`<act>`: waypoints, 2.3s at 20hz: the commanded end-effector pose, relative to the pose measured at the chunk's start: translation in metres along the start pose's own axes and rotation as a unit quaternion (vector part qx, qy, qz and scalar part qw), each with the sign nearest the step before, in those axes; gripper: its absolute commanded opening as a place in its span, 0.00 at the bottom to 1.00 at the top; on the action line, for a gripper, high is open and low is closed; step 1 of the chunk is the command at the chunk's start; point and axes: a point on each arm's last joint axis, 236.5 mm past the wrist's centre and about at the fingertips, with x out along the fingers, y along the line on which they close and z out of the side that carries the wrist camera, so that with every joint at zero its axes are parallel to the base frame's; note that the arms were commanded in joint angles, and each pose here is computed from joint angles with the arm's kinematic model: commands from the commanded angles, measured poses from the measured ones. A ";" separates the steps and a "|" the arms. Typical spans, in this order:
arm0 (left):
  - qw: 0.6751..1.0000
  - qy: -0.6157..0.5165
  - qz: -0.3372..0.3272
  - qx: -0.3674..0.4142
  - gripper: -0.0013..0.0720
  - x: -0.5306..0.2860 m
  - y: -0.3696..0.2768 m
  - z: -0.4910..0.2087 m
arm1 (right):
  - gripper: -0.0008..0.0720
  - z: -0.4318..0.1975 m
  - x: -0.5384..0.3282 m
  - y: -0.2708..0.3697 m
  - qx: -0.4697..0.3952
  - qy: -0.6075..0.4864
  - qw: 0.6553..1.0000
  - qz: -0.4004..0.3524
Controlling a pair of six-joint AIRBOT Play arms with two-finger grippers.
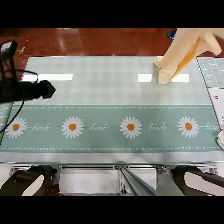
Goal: Fold the shirts.
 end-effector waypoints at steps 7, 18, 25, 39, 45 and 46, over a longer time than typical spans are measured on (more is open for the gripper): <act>0.999 -0.034 -0.033 -0.027 0.71 -0.002 -0.004 -0.027 | 0.05 0.005 -0.092 0.142 -0.098 0.006 0.987 0.129; 1.000 -0.014 0.006 0.001 0.71 -0.001 0.014 -0.036 | 0.05 -0.381 0.032 0.354 -0.058 0.420 0.854 0.302; 0.999 -0.023 0.029 0.016 0.71 -0.001 0.024 -0.032 | 0.58 -0.384 0.051 0.335 0.013 0.468 0.830 0.304; 0.929 0.174 -0.206 -0.254 0.71 0.095 0.001 -0.084 | 0.57 -0.418 -0.085 -0.069 0.237 0.431 0.866 -0.094; 0.901 0.292 -0.231 -0.222 0.71 0.134 -0.001 -0.078 | 0.57 -0.478 -0.111 -0.047 0.270 0.468 0.838 -0.077; 0.892 0.323 -0.232 -0.216 0.71 0.140 -0.005 -0.083 | 0.57 -0.480 -0.111 -0.045 0.277 0.467 0.836 -0.074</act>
